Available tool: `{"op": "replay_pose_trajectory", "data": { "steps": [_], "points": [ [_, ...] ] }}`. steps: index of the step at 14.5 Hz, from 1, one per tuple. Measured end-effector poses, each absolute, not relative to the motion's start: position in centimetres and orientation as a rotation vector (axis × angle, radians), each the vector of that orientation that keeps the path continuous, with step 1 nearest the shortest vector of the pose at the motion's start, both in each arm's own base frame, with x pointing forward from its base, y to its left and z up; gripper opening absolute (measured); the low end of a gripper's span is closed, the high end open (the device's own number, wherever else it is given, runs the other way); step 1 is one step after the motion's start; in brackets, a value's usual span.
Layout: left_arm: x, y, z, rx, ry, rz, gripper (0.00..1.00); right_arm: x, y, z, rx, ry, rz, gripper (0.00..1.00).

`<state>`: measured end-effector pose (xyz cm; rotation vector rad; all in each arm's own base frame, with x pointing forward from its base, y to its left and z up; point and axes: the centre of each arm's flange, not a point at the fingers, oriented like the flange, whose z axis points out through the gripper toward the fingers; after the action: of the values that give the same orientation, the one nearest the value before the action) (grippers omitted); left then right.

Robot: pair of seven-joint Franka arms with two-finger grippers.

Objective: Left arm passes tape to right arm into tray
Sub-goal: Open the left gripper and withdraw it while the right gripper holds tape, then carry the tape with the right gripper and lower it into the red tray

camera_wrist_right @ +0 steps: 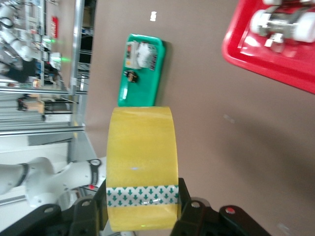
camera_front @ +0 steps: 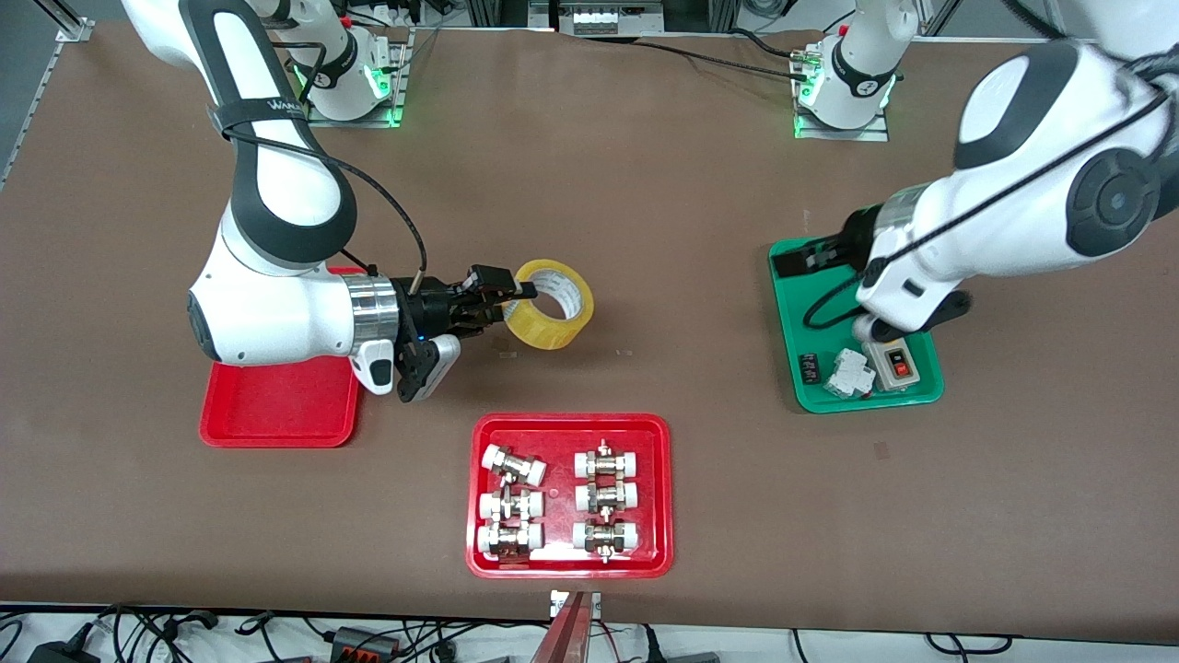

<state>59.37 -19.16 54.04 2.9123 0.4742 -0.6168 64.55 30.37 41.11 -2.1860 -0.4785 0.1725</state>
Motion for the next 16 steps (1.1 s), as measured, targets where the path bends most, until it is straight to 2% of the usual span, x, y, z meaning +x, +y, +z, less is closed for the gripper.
{"op": "replay_pose_trajectory", "data": {
  "steps": [3, 7, 11, 16],
  "points": [
    [59.6, -15.4, 53.7, 2.948, 0.153, -0.649, 1.0, 66.7, 24.1, 39.6, -2.241, -0.383, 0.161, 0.53],
    [59.3, -11.3, 54.9, 3.126, -0.076, -0.651, 1.0, 69.0, 7.0, 34.6, -2.242, -0.092, 0.202, 0.53],
    [57.8, -11.0, 57.9, 3.215, -0.071, -0.605, 1.0, 67.7, -5.7, 29.0, -2.168, 0.11, 0.276, 0.53],
    [54.7, -9.9, 57.6, 3.233, -0.023, -0.567, 1.0, 65.2, -13.2, 22.3, -2.145, 0.047, 0.264, 0.53]
  ]
}}
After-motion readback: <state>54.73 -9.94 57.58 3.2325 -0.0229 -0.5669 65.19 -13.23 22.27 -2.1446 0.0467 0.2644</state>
